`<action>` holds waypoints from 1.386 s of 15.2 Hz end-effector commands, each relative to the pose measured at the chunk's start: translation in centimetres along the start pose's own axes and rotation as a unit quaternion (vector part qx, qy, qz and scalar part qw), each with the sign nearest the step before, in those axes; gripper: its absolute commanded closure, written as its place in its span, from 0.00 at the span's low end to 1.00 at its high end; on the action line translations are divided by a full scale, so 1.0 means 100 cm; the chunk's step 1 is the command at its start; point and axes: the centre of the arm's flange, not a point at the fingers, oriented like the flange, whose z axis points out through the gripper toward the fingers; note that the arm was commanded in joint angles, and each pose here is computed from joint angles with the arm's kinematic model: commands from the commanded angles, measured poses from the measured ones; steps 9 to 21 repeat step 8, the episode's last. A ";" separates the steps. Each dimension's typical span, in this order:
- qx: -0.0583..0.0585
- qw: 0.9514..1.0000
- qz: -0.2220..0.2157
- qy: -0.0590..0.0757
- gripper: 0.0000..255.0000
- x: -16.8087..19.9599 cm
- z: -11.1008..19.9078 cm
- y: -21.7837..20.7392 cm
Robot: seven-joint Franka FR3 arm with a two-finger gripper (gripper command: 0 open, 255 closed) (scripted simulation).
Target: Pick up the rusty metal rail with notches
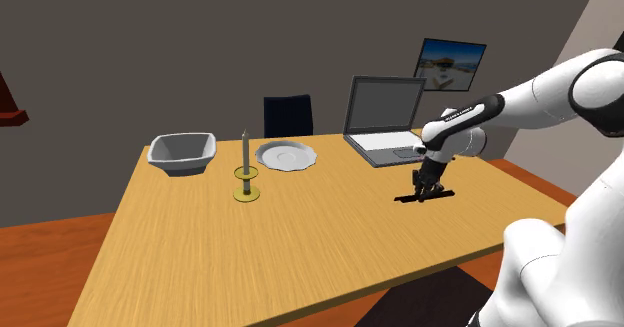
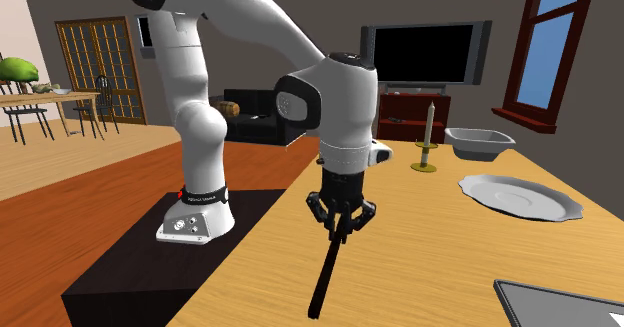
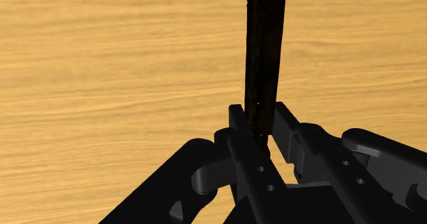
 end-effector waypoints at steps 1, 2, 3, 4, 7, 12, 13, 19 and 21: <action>0.000 1.000 0.000 -0.002 1.00 0.001 -0.011 -0.001; 0.000 1.000 0.000 -0.002 1.00 0.002 -0.016 -0.002; 0.000 1.000 0.000 -0.002 1.00 0.002 -0.021 -0.002; 0.000 1.000 0.000 -0.002 1.00 0.003 -0.026 -0.002; 0.000 1.000 0.000 -0.002 1.00 0.005 -0.037 -0.003; 0.000 1.000 0.000 -0.002 1.00 0.005 -0.037 -0.003; 0.000 1.000 0.000 -0.002 1.00 0.005 -0.037 -0.003; 0.000 1.000 0.000 -0.002 1.00 0.005 -0.037 -0.003; 0.000 1.000 0.000 -0.002 1.00 0.005 -0.037 -0.003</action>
